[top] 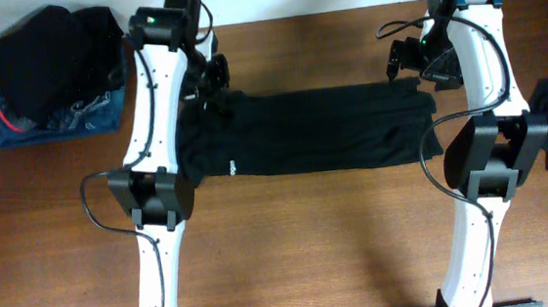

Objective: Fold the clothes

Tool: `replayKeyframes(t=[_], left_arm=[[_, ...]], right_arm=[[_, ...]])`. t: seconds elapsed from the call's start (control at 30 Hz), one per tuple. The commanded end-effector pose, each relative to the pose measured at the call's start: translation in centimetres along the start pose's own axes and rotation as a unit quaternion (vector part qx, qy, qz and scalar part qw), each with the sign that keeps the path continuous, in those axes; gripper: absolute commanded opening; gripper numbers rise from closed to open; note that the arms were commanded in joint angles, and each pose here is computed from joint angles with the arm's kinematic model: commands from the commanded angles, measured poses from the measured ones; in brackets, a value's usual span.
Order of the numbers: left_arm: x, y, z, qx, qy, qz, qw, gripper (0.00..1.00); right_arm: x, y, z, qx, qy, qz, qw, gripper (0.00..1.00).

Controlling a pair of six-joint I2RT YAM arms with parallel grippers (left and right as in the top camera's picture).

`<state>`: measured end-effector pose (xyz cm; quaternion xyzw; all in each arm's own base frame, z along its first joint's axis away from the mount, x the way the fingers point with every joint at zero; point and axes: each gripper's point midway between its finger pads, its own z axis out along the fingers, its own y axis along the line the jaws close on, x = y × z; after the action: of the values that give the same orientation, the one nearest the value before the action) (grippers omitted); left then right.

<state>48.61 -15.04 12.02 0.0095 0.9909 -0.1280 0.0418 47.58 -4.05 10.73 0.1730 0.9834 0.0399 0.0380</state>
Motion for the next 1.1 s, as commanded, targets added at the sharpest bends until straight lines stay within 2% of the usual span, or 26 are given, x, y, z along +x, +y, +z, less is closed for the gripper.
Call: replayKeyframes(t=[0.0,0.13,0.27,0.6,0.73,0.77,0.9,0.93,1.0,1.03,1.07], left_arm=[[0.2,0.3,-0.1,0.004,0.005,0.012,1.0,0.01],[0.1,0.2,-1.3,0.002,-0.007,0.027,1.0,0.01],[0.0,1.8,-2.2,-0.049,-0.018,0.027,0.998,0.01],[3.6,3.2,1.4,-0.065,0.078,0.011,0.995,0.01],[4.0,3.8,1.8,-0.074,0.088,0.007,0.993,0.01],[4.0,4.7,1.8,-0.099,0.088,0.009,0.991,0.01],[3.7,6.1,1.6,-0.139,0.082,0.013,0.987,0.09],[3.7,6.2,1.6,-0.143,0.081,0.014,0.986,0.15],[3.7,6.2,1.6,-0.143,0.081,0.014,0.986,0.16],[3.7,6.2,1.6,-0.143,0.081,0.014,0.986,0.19],[3.7,6.2,1.6,-0.143,0.081,0.014,0.986,0.26]], right_arm=[[0.0,-0.2,-0.8,0.005,-0.009,0.001,1.0,0.99],[0.0,-0.2,-0.8,0.005,-0.008,0.001,1.0,0.99],[0.0,-0.2,-0.8,0.004,-0.008,0.001,1.0,0.99],[-0.2,-0.2,-0.8,0.004,-0.012,0.001,1.0,0.99],[-0.3,-0.2,-0.8,0.003,-0.014,0.001,1.0,0.98],[-0.3,-0.2,-0.8,0.003,-0.013,0.001,1.0,0.99],[-0.2,-0.2,-0.8,0.003,-0.012,0.001,1.0,0.99],[-0.2,-0.2,-0.8,0.003,-0.012,0.001,1.0,0.99],[-0.2,-0.2,-0.8,0.004,-0.011,0.001,1.0,0.99],[-0.1,-0.2,-0.8,0.004,-0.011,0.001,1.0,0.99],[-0.1,-0.2,-0.8,0.004,-0.01,0.001,1.0,0.99]])
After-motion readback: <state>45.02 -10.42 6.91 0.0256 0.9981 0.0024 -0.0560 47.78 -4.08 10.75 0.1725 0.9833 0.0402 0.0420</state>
